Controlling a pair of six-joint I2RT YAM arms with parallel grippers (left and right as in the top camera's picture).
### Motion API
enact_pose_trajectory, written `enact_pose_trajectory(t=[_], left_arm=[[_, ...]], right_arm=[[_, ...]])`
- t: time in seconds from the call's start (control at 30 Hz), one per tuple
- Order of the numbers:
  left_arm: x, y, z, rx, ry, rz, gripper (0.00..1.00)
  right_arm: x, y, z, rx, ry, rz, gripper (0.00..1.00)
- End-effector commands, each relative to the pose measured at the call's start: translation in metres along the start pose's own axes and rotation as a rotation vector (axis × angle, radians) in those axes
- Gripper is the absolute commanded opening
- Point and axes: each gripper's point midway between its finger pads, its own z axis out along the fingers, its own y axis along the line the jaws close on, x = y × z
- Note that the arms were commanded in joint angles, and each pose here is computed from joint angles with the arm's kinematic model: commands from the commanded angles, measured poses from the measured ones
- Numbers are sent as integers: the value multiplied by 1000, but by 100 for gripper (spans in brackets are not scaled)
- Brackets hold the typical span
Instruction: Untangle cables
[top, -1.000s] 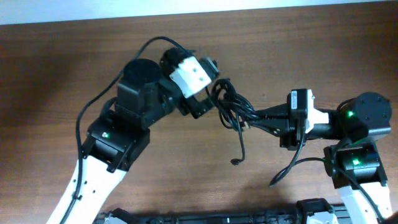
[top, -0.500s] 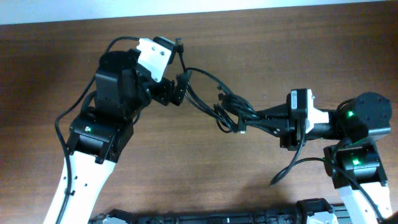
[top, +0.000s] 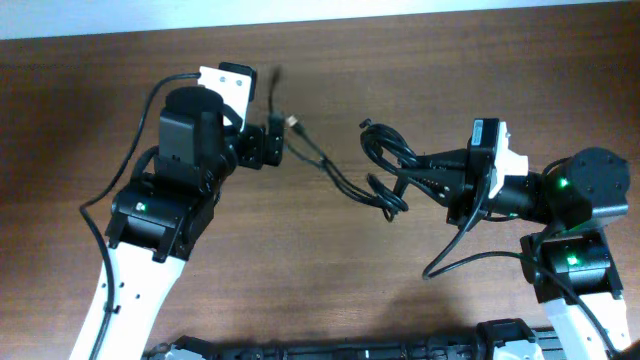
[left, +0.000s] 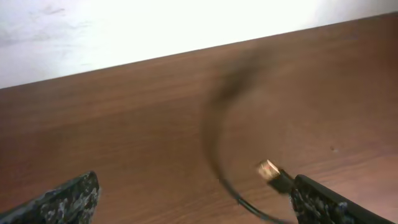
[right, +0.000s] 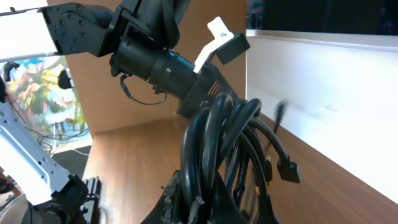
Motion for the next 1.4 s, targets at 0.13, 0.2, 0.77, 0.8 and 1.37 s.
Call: enact_pose_trajectory(t=[0.13,0.2,0.77,0.8,1.37], left_arm=[[-6,-70,-17,431,-6,-15,99],[-7,-82,-23,508,-8,-12,99],[-53,-133,-63,852,-44,-343,79],[-57,-136,-66,865,-43,-368,77],[-58,-206,-38,1028,90,-523,53]], right_arm=[[-12,-8,-2,65,-22,-22,4],[-12,-8,-2,66,-22,-23,4],[-52,-27,-7,206,-150,-194,4],[-52,-26,-7,200,-149,-194,4],[-52,-25,-7,194,-146,-197,4]])
